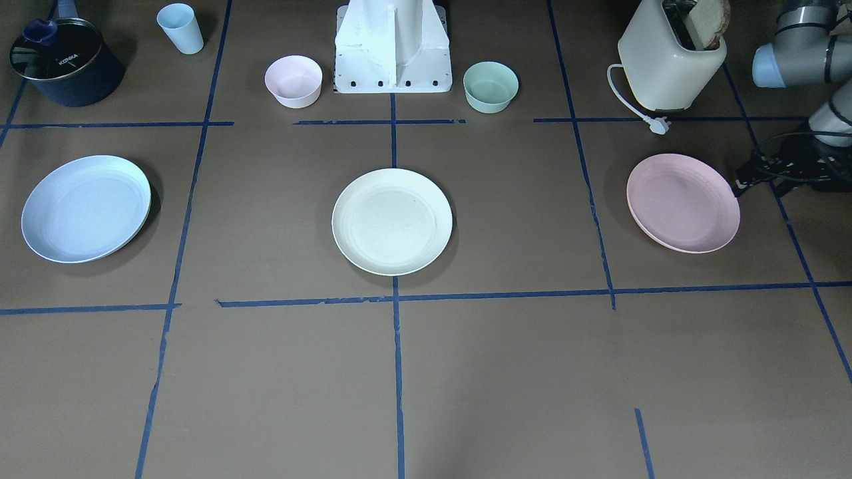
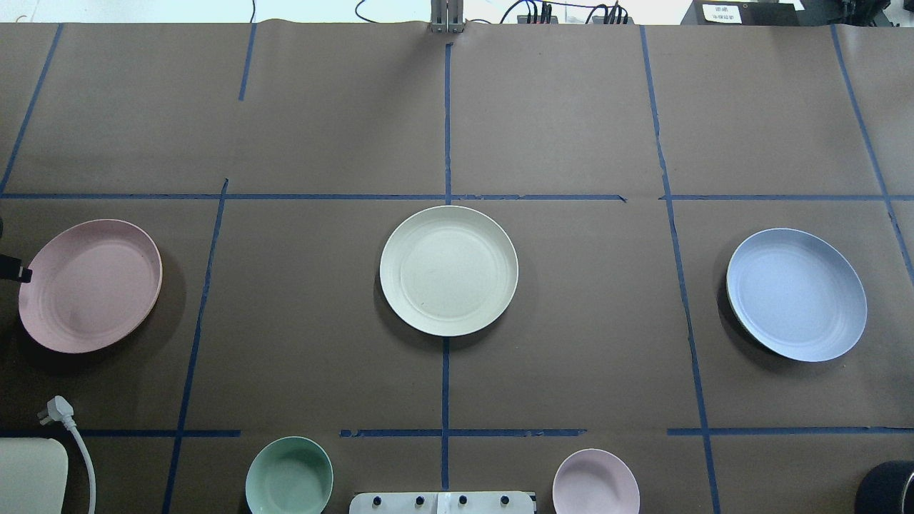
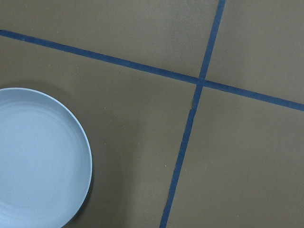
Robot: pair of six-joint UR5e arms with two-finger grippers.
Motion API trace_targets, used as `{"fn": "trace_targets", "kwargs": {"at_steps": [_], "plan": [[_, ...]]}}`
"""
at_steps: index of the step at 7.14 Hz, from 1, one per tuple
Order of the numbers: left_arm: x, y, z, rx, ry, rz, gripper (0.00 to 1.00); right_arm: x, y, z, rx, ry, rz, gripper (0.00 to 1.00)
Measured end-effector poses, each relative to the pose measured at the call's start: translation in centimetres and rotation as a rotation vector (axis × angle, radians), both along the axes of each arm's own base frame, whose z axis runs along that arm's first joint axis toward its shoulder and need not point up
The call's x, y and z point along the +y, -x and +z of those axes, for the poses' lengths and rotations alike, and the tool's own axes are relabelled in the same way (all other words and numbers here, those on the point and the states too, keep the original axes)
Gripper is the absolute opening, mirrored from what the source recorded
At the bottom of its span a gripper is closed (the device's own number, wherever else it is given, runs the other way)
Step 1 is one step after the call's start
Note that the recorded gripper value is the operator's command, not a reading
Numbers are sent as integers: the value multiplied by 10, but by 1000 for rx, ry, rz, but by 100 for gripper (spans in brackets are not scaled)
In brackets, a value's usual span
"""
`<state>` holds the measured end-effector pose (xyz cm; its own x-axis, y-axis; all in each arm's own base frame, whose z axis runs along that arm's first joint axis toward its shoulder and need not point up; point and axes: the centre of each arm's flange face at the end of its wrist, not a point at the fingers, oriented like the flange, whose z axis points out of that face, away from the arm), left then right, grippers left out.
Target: Stack three plates with pink and blue
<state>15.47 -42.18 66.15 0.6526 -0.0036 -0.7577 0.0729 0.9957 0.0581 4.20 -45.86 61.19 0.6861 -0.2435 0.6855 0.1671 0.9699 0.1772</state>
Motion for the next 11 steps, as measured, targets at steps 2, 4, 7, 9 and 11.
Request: {"fn": "trace_targets", "kwargs": {"at_steps": [2, 4, 7, 9, 11], "plan": [[6, -17, 6, 1, 17, 28, 2, 1, 0, 0, 0, -2, -1, 100], [8, -20, 4, 9, 19, 35, 0, 1, 0, -1, 1, -6, -1, 100], [0, -30, -40, 102, 72, 6, 0, 2, 0, -2, 0, -7, -2, 100], [-40, -62, -130, 247, 170, -90, 0, 2, 0, -2, 0, -7, -1, 100], [-69, -129, -226, 335, 226, -116, 0, 2, 0, -2, 0, -7, -1, 100]]}}
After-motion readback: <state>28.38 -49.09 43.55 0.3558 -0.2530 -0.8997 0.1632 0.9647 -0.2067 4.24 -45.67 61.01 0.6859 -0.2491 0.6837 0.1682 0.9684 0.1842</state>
